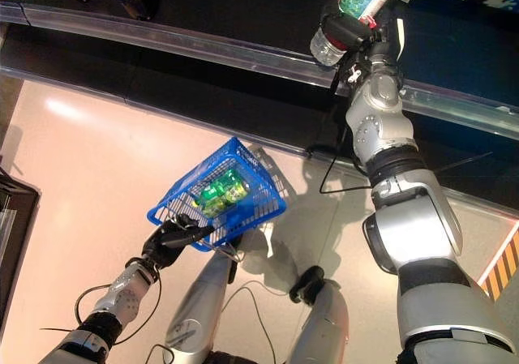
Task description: Pick up the drink and place into the basket.
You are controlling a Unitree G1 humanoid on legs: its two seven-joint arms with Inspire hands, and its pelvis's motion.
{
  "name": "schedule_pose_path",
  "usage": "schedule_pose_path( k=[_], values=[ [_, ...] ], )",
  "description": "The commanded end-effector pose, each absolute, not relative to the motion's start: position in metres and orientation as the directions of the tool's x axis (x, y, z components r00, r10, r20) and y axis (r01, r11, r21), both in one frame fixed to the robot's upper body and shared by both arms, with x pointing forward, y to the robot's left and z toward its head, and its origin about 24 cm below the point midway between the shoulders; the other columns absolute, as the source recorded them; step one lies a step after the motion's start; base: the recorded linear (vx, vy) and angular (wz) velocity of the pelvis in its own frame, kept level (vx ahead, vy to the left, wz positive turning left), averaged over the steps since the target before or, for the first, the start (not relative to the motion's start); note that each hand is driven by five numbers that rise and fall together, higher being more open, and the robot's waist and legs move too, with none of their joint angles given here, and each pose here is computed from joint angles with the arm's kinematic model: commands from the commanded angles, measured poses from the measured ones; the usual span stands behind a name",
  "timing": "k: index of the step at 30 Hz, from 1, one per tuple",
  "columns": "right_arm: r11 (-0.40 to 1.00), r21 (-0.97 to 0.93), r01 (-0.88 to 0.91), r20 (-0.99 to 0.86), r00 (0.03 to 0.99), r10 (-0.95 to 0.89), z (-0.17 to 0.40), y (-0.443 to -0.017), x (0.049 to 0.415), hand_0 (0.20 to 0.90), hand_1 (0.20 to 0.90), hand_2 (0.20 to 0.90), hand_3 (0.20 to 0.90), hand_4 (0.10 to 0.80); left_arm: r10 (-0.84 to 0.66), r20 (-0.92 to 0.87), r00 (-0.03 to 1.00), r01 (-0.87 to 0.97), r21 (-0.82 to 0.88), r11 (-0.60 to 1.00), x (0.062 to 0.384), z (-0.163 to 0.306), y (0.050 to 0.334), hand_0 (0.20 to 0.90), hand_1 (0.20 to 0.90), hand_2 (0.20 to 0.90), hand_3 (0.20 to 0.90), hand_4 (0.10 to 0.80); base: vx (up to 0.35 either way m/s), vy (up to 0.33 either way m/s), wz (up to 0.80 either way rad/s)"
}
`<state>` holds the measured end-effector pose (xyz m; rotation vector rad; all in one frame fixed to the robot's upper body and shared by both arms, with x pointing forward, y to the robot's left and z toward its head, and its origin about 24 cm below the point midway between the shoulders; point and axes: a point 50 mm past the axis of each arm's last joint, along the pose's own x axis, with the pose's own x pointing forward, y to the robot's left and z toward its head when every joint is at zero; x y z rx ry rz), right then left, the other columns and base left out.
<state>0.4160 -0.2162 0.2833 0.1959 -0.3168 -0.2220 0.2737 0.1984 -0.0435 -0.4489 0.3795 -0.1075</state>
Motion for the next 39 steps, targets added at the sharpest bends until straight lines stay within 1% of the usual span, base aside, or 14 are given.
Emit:
schedule_pose_path(
  k=[1,11,19,32,39],
  values=[
    [0.965,0.25,0.079,0.585,0.782,-0.215,0.381,-0.212,0.392,0.3,0.3,0.3,0.2,0.1,-0.23,-0.487,0.843,0.072,-0.321,0.944,0.213,-0.072,0.236,0.3,0.3,0.3,0.2,0.1,-0.01,-0.005,0.04],
    [0.965,0.256,0.061,0.616,0.759,-0.211,0.386,-0.213,0.389,0.3,0.3,0.3,0.2,0.1,-0.234,-0.484,0.843,0.08,-0.318,0.945,0.214,-0.071,0.238,0.3,0.3,0.3,0.2,0.1,-0.006,-0.005,0.02],
    [0.983,0.18,0.028,0.683,0.716,-0.146,0.395,-0.207,0.382,0.3,0.3,0.3,0.2,0.1,-0.227,-0.483,0.846,0.076,-0.312,0.947,0.214,-0.07,0.241,0.3,0.3,0.3,0.2,0.1,0.0,0.0,0.0],
    [0.986,0.166,-0.03,0.709,0.698,-0.098,0.394,-0.209,0.378,0.3,0.3,0.3,0.2,0.1,-0.215,-0.472,0.855,0.068,-0.309,0.948,0.216,-0.068,0.246,0.3,0.3,0.3,0.2,0.1,-0.006,-0.005,-0.01],
    [0.988,0.144,-0.054,0.707,0.705,-0.064,0.389,-0.212,0.378,0.3,0.3,0.3,0.2,0.1,-0.194,-0.47,0.861,0.054,-0.295,0.954,0.216,-0.066,0.254,0.3,0.3,0.3,0.2,0.1,-0.033,-0.016,-0.1]
  ],
)
